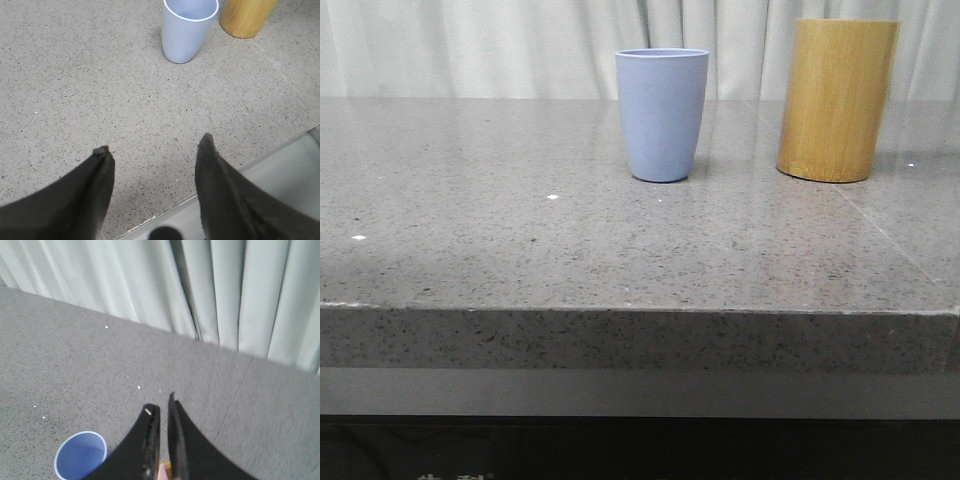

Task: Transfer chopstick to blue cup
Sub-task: 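Lift the pink chopstick, carry it over the blue cup, release it inside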

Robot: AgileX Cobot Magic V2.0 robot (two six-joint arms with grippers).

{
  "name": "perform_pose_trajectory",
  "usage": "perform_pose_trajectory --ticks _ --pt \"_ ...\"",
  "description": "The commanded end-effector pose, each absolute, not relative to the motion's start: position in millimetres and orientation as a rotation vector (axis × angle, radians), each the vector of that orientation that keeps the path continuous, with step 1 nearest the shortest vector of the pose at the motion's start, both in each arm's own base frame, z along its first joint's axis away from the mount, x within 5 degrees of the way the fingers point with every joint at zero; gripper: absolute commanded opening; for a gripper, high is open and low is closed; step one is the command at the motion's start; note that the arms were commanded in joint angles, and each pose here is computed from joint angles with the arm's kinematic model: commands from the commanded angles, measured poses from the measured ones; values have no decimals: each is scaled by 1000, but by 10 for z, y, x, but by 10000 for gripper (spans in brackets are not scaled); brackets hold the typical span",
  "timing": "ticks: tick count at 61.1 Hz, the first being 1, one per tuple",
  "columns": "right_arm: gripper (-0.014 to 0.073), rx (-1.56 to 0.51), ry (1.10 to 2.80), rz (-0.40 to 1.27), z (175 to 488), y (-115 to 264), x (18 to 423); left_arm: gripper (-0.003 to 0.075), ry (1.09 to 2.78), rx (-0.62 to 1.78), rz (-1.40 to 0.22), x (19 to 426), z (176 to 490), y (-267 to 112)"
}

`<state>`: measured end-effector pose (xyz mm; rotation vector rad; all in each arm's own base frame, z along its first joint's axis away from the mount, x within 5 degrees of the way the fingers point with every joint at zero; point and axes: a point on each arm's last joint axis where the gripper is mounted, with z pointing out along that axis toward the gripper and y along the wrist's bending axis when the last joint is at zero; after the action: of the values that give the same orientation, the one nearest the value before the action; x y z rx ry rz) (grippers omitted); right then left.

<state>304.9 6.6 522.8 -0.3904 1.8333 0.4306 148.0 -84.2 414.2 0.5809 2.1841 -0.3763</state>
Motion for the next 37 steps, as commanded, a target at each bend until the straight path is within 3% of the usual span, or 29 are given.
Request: perform_pose_trajectory --ticks 1,17,37 --pt "-88 -476 1671 381 5646 282 2667 375 2080 547 -408 1471 4295 -841" --pt "-88 -707 1627 429 5569 1009 2661 375 2080 547 -408 1471 4295 -841" --pt "-88 -804 1742 425 5018 1496 3266 367 2080 547 -408 1471 4295 -841"
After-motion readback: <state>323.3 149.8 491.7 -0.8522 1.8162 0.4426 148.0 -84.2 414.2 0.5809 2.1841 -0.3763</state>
